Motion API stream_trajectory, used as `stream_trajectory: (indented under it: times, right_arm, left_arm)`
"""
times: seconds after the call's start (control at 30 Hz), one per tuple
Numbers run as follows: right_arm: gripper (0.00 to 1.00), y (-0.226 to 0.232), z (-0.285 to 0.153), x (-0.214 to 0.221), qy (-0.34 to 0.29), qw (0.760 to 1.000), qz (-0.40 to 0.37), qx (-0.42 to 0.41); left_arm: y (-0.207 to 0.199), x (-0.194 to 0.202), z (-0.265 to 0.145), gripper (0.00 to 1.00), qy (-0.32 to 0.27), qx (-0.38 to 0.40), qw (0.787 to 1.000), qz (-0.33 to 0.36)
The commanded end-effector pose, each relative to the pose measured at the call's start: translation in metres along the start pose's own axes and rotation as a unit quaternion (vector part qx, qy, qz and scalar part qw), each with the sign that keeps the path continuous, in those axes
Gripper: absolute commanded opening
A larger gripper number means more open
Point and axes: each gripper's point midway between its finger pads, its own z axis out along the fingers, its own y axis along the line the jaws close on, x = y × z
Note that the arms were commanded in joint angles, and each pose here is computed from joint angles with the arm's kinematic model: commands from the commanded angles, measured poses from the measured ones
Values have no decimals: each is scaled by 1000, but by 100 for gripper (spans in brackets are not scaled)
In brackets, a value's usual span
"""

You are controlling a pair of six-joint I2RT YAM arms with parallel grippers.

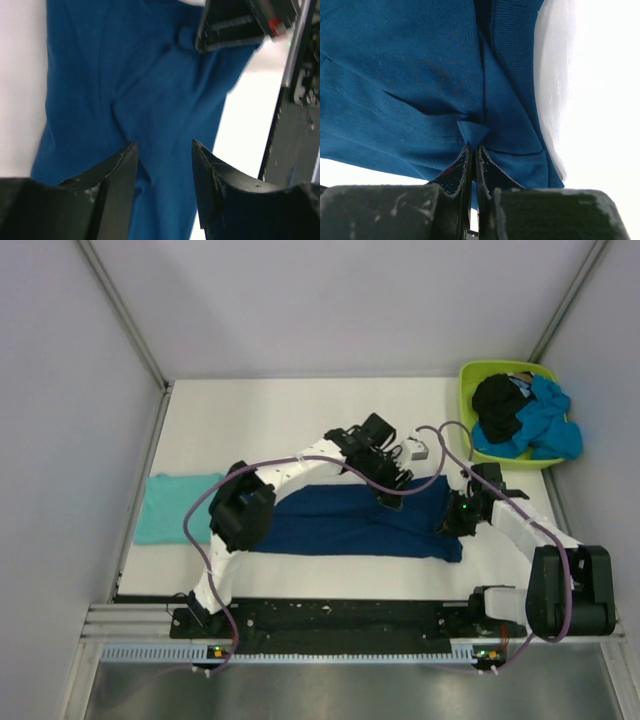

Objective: Fold and stack the t-shirts
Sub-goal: Fold the other side of the tshirt into a rectangle

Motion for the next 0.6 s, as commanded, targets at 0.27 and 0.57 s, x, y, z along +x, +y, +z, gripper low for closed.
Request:
stream_trajectory:
  times: [0.27,0.57]
  right_arm:
    - [0,4,-1,-9,-26,1000,-14,-11]
    - [0,9,-4,-12,-36,999,-16,-23]
  left_arm:
    - [24,-9,50,46,17,-34,999,-26]
    - [19,33,57,46,64,-22,997,-28]
